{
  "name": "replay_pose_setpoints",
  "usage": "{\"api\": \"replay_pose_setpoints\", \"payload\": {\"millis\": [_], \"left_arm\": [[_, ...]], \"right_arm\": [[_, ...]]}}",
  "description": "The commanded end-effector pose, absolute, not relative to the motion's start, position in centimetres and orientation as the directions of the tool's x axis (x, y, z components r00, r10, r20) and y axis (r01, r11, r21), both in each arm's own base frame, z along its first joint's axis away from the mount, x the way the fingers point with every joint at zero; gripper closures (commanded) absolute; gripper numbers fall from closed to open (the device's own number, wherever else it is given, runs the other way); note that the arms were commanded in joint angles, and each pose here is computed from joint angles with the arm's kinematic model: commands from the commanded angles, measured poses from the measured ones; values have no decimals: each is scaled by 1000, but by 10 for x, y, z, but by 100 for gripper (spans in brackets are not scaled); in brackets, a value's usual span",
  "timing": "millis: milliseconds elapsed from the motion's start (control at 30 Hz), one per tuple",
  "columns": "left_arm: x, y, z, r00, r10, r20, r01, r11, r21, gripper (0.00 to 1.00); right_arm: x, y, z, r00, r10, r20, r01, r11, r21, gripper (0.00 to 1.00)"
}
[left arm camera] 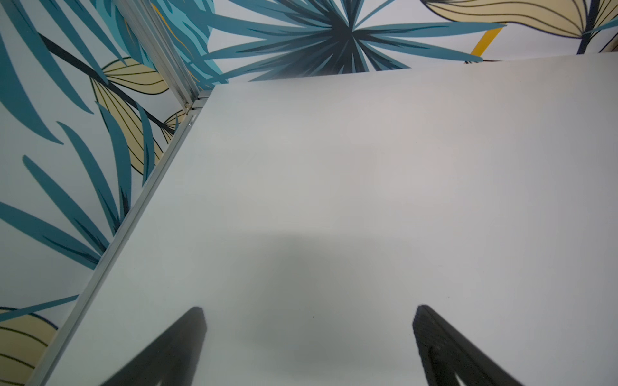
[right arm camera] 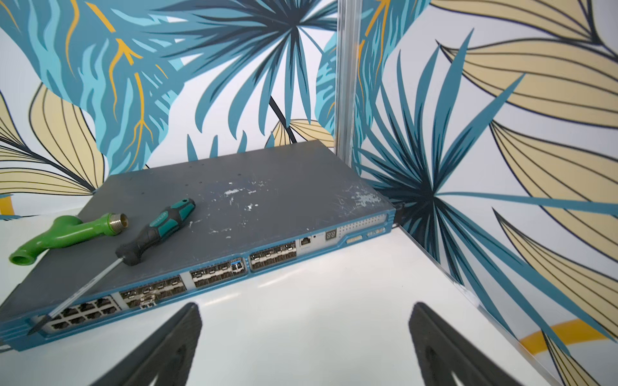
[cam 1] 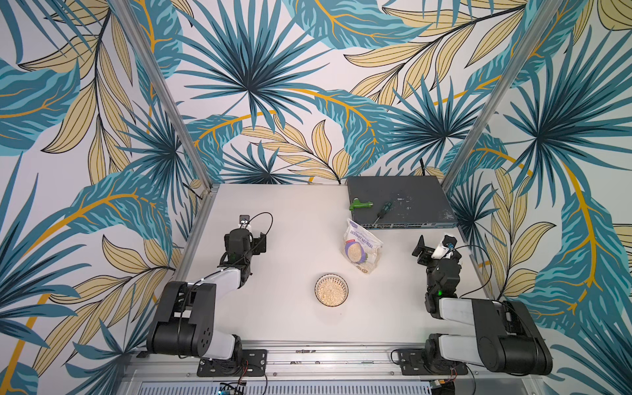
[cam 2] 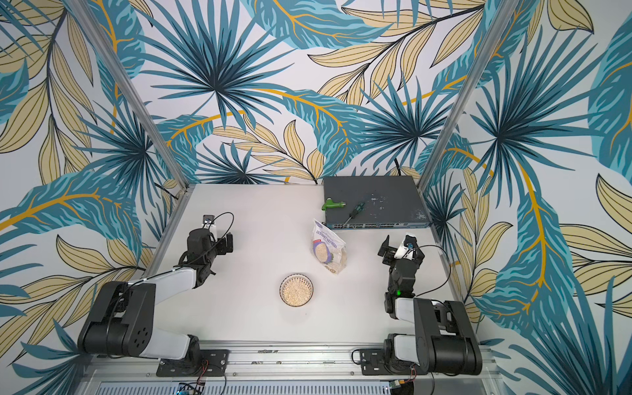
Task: Pour the oats into the breakfast bowl
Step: Reset both arms
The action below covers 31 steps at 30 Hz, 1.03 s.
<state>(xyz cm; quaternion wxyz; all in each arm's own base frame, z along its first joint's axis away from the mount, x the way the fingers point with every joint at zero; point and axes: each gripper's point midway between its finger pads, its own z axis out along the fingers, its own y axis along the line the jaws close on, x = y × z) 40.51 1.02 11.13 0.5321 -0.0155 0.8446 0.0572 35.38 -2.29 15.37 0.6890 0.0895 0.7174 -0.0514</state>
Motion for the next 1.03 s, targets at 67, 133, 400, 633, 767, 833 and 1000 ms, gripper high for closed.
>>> {"api": "replay_pose_setpoints", "payload": {"millis": [67, 133, 400, 633, 767, 833, 1000], "left_arm": [[413, -10, 120, -336, 64, -940, 48, 998, 51, 0], [410, -8, 119, -326, 61, -943, 37, 998, 52, 0], [405, -10, 114, -284, 69, -956, 48, 997, 58, 0], [404, -10, 113, -295, 70, -953, 47, 997, 59, 0], [404, -11, 112, -297, 70, -952, 49, 997, 58, 0], [405, -11, 113, -294, 69, -953, 50, 997, 57, 0], [404, -10, 112, -296, 69, -953, 48, 997, 58, 0]], "right_arm": [[365, -11, 156, 22, 8, -1000, 124, 992, 11, 0], [370, -10, 148, -28, 13, -1000, 120, 993, 9, 0], [371, -12, 149, -26, 22, -999, 119, 993, 18, 0], [371, -12, 148, -27, 21, -999, 120, 993, 18, 0], [371, -12, 149, -24, 20, -1000, 120, 993, 17, 0], [371, -12, 148, -26, 20, -999, 120, 993, 17, 0], [371, -12, 149, -24, 20, -1000, 120, 993, 17, 0]]}}
